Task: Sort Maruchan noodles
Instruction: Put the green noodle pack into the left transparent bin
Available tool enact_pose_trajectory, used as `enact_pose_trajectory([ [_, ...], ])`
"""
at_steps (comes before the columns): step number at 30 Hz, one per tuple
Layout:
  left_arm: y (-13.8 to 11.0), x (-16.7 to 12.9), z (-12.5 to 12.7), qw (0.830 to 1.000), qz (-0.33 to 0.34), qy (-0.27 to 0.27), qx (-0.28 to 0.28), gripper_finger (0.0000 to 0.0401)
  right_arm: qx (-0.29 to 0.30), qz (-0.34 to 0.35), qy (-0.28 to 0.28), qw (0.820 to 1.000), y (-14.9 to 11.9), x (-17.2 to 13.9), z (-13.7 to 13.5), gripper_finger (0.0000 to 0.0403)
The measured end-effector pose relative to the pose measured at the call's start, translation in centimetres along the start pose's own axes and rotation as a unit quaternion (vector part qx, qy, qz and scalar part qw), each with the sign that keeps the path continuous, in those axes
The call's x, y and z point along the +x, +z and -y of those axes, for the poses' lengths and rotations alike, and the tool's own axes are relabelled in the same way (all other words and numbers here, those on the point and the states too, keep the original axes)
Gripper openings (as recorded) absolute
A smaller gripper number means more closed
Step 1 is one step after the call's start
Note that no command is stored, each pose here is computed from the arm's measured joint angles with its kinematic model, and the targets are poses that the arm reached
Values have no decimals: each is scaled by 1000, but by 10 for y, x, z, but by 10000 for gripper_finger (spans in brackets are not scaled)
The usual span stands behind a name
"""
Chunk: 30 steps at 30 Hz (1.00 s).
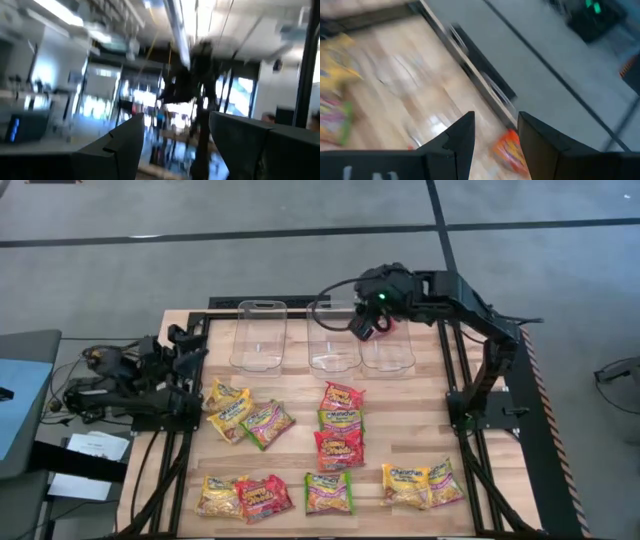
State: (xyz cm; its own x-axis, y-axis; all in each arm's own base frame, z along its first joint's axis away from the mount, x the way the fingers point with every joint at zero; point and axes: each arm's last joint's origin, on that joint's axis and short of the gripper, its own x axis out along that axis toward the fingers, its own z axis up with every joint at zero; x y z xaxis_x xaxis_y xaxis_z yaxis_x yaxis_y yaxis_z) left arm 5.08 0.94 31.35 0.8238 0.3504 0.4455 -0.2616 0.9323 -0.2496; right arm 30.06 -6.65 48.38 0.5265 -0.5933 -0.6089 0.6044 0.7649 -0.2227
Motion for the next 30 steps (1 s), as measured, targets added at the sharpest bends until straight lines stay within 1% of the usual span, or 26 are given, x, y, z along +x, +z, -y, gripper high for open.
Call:
enact_pose_trajectory([
  [3,7,11,5,998,-68,16,0,213,-16,48,21,999,7,-8,-9,174],
  [5,7,19,7,991,-126,31,8,213,-23,83,34,996,12,-15,-16,174],
  [8,6,28,11,975,-215,48,13,213,-23,121,52,991,18,-22,-26,174],
  [11,1,38,15,958,-281,55,8,213,-19,145,67,987,20,-28,-34,174],
  [18,-25,58,24,932,-360,48,0,213,-25,147,78,986,19,-32,-41,174],
  [24,-41,67,27,914,-399,58,-38,213,-31,148,86,985,17,-36,-46,174],
  [27,-51,69,29,896,-435,61,-64,213,-33,148,90,984,16,-37,-48,174],
  [30,-62,68,28,871,-479,80,-71,213,-35,146,98,984,16,-38,-49,174],
])
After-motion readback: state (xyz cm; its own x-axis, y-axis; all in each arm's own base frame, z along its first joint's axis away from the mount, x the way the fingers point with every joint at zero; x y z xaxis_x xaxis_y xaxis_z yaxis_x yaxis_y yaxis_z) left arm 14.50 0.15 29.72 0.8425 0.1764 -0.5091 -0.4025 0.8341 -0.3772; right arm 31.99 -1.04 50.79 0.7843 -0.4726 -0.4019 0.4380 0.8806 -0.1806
